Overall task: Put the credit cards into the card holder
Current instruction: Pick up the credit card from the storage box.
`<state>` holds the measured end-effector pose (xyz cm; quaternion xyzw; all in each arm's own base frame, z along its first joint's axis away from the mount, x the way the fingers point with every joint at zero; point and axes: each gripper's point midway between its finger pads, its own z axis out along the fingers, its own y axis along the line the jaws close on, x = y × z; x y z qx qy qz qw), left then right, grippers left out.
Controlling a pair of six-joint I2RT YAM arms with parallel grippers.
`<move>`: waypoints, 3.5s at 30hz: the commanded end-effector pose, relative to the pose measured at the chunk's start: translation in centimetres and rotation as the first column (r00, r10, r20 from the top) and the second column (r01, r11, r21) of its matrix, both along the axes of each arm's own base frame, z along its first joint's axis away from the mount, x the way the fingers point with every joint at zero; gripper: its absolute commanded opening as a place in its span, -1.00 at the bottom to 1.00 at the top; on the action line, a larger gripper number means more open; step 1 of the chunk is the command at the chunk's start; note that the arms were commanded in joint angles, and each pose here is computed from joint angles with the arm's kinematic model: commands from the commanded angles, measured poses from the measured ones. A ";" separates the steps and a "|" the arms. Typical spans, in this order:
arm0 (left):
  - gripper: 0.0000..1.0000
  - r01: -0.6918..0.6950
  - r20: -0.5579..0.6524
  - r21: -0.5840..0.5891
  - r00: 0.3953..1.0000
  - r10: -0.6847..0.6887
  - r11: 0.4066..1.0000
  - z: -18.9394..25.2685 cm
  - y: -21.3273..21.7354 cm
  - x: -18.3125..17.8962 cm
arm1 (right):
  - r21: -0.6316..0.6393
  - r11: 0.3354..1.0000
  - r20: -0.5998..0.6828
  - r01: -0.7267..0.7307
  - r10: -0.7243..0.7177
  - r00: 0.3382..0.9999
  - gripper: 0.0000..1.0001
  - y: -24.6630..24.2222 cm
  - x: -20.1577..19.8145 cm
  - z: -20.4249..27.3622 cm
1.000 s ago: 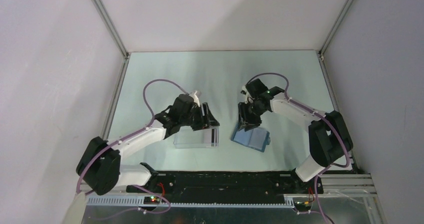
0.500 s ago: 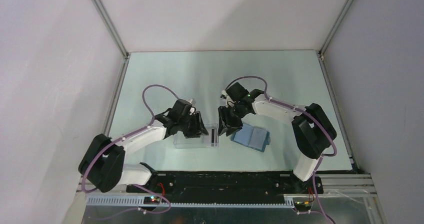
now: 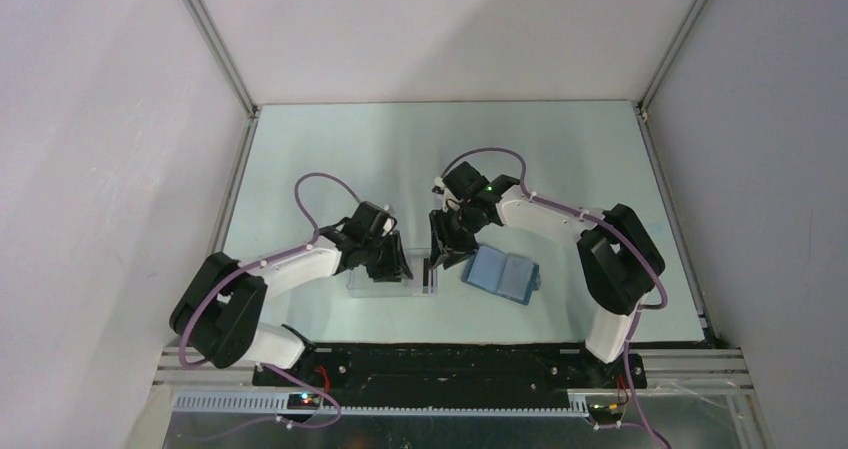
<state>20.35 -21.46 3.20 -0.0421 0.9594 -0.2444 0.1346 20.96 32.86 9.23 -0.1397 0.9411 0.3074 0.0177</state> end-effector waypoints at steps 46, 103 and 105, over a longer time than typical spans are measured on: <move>-0.16 -0.041 0.042 -0.123 0.998 0.047 0.991 1.8 0.8 1.1 | -0.495 0.865 0.257 -0.082 0.236 0.937 -1.00 2.5 0.0 -3.4; -0.19 -0.094 0.034 -0.148 0.994 0.100 0.985 1.4 -0.3 0.7 | -0.415 0.904 0.103 -0.097 0.153 0.983 -1.00 2.8 -1.3 -7.3; -0.22 -0.111 0.045 -0.155 0.992 0.119 0.982 1.7 -0.1 0.7 | -0.415 0.905 0.098 -0.091 0.144 0.985 -1.00 2.7 -1.3 -7.4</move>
